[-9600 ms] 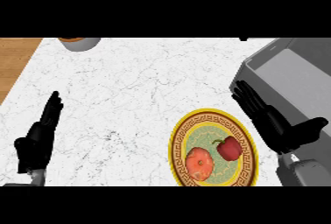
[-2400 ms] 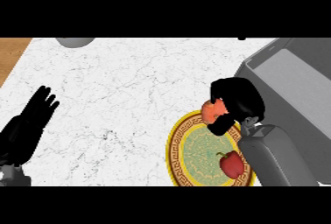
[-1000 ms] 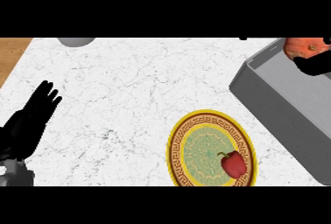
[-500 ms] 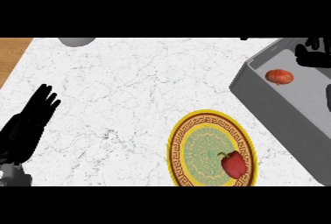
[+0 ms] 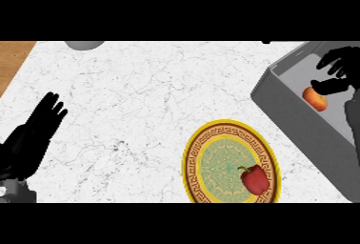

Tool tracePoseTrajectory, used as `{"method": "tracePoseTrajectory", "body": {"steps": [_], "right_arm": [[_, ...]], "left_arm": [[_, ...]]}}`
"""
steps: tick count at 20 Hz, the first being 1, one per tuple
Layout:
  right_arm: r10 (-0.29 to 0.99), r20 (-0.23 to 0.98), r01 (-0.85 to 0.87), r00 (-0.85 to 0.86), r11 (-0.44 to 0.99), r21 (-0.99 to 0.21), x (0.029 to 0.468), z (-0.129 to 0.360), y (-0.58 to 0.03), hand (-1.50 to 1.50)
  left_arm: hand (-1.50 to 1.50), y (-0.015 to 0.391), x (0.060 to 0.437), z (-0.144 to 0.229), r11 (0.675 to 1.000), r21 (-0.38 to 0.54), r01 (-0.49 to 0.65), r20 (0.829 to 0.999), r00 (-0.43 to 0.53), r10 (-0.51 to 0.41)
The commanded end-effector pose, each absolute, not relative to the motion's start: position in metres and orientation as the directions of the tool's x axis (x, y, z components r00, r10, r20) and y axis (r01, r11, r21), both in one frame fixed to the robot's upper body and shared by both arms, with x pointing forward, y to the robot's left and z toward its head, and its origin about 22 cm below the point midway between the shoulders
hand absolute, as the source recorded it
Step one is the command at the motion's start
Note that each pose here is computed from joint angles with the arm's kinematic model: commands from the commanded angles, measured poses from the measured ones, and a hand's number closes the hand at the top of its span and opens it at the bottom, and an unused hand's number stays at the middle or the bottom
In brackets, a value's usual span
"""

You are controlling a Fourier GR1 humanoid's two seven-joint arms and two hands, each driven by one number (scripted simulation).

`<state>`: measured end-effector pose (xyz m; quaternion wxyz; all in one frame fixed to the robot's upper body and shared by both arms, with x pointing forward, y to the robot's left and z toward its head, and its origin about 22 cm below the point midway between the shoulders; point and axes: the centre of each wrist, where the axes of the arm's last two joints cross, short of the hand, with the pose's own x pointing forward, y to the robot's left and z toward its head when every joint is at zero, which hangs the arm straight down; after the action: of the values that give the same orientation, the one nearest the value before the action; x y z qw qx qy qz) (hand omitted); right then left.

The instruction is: Pick the squash from the plate and place it in the cardboard box

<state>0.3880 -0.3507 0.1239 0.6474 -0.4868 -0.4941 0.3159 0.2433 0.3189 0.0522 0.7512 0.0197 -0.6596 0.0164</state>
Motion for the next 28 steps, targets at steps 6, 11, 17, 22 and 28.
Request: {"method": "tracePoseTrajectory", "body": {"steps": [6, 11, 17, 22, 28], "right_arm": [[0.837, 0.52, 0.193, 0.171, 0.489, -0.851, 0.386, 0.111, -0.375, -1.5], [0.616, 0.782, 0.423, 0.095, 0.686, -0.592, 0.382, 0.126, -0.384, -1.5], [0.492, 0.868, 0.505, 0.066, 0.734, -0.454, 0.354, 0.133, -0.43, -1.5], [0.42, 0.906, 0.556, 0.054, 0.741, -0.376, 0.321, 0.145, -0.477, -1.5], [0.44, 0.897, 0.494, 0.04, 0.772, -0.4, 0.275, 0.139, -0.524, -1.5]], "left_arm": [[0.0, 0.325, 0.245, 0.065, 0.997, 0.009, -0.081, 0.992, 0.13, 0.001], [0.0, 0.317, 0.25, 0.047, 0.997, -0.003, -0.074, 0.992, 0.124, 0.012], [0.0, 0.329, 0.239, 0.054, 0.998, -0.005, -0.07, 0.991, 0.136, 0.014], [0.0, 0.331, 0.239, 0.04, 0.997, -0.006, -0.071, 0.993, 0.12, 0.015], [0.0, 0.333, 0.245, 0.05, 0.996, 0.008, -0.086, 0.992, 0.13, 0.003]]}}
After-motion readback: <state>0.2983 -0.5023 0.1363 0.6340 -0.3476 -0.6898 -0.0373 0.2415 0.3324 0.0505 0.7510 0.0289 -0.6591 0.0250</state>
